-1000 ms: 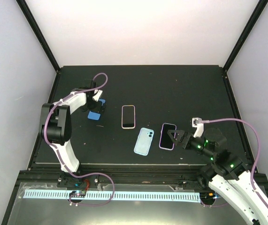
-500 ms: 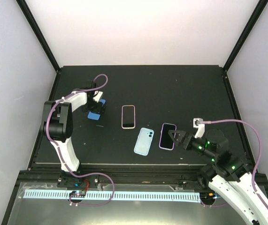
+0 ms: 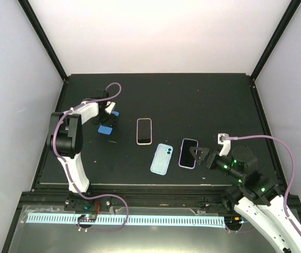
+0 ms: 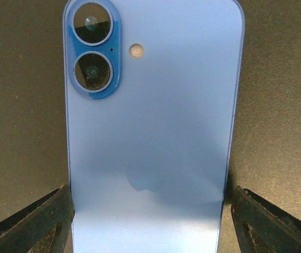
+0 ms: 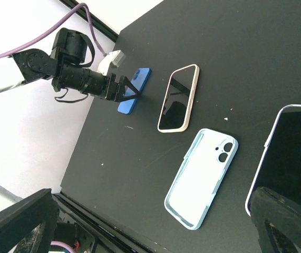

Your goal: Put the phone into the phone case

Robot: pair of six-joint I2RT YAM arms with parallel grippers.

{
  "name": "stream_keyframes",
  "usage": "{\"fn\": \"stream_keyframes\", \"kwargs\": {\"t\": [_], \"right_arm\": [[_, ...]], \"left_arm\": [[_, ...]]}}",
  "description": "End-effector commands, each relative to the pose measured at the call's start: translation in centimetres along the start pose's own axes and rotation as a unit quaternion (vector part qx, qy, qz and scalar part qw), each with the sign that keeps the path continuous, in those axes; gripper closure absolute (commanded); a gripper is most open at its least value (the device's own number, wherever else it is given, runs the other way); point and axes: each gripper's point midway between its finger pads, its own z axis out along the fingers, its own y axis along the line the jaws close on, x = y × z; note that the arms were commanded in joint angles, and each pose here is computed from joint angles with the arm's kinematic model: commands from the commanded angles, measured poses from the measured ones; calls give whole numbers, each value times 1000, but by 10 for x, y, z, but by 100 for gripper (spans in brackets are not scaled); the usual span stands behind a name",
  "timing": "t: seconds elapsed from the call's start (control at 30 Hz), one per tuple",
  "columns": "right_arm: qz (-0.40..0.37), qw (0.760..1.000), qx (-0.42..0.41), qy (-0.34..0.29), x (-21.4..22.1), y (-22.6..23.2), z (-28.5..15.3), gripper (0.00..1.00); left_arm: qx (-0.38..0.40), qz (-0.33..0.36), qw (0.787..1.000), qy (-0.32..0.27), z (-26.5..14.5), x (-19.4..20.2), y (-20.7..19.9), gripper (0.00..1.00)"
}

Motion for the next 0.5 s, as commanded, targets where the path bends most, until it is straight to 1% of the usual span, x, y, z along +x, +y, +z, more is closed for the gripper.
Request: {"fn": "stream_keyframes", "kwargs": {"t": [0.0, 0.1, 0.23, 0.47], "right_arm": [[-7, 1000, -4, -12, -4, 3, -6, 0], [-7, 1000, -3, -16, -5, 3, -9, 0], [-6, 1000, -4, -18, -5, 4, -11, 0], [-3, 1000, -8, -20, -4, 4, -12, 0]], "left_arm": [[-16, -11, 1000, 16, 6, 1, 8, 16], [-42, -20, 999, 12, 3, -2, 17, 12], [-51, -23, 998, -7, -5, -8, 21, 11], [-29, -24, 999, 9, 5, 1, 13, 11]]}}
